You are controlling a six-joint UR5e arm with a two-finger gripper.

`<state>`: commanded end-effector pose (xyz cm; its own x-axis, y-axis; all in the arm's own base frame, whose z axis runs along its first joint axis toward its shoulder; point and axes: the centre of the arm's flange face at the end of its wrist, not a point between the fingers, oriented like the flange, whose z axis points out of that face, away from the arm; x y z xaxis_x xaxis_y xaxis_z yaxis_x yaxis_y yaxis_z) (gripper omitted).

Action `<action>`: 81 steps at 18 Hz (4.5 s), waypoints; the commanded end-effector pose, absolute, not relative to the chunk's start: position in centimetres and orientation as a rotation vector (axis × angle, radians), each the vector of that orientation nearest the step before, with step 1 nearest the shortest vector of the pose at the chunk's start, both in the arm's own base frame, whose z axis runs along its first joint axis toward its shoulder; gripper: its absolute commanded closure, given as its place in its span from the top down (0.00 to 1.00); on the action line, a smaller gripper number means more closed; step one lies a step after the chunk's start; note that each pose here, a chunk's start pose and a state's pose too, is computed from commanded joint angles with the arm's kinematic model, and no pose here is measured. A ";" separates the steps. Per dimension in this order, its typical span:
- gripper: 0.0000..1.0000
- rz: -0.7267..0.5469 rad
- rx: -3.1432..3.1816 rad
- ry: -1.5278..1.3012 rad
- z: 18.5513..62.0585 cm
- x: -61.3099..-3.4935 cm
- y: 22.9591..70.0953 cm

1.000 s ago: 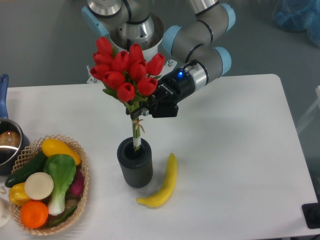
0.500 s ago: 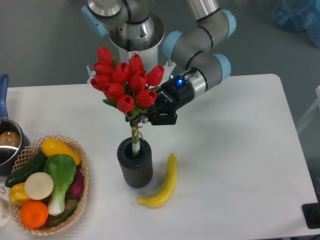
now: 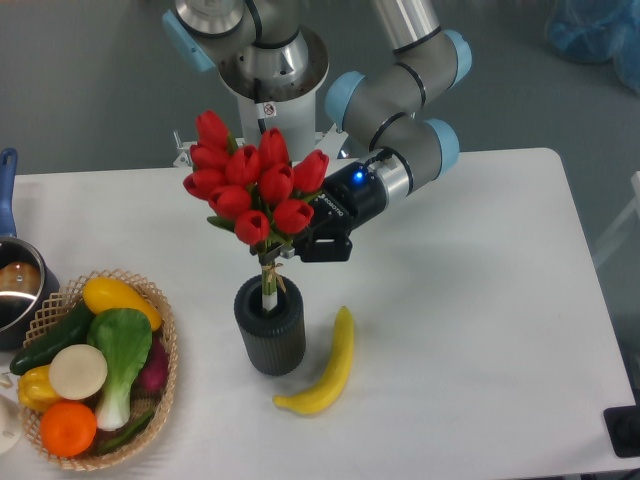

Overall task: Insert the flowers into the vase
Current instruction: 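Lower the tulip stems into the vase opening, then push the bouquet further down and settle it upright in the vase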

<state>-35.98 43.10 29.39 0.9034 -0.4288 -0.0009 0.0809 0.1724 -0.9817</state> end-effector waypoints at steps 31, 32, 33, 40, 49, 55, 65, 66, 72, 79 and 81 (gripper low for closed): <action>0.24 -0.396 -1.390 0.264 22.5 -36.1 43.5; 0.24 -0.400 -1.390 0.265 22.3 -36.0 43.6; 0.24 -0.400 -1.390 0.265 22.3 -36.0 43.6; 0.25 -0.397 -1.388 0.271 22.7 -35.7 43.5; 0.26 -0.405 -1.390 0.269 22.0 -34.7 43.5; 0.43 -0.403 -1.391 0.265 21.7 -35.1 43.4; 0.64 -0.400 -1.391 0.262 21.8 -35.2 43.3; 0.73 -0.395 -1.390 0.265 21.9 -35.3 43.3; 0.99 -0.372 -1.440 0.300 22.4 -35.2 42.9; 0.99 -0.354 -1.499 0.321 22.6 -35.4 42.4; 0.99 -0.345 -1.509 0.322 23.1 -35.5 42.0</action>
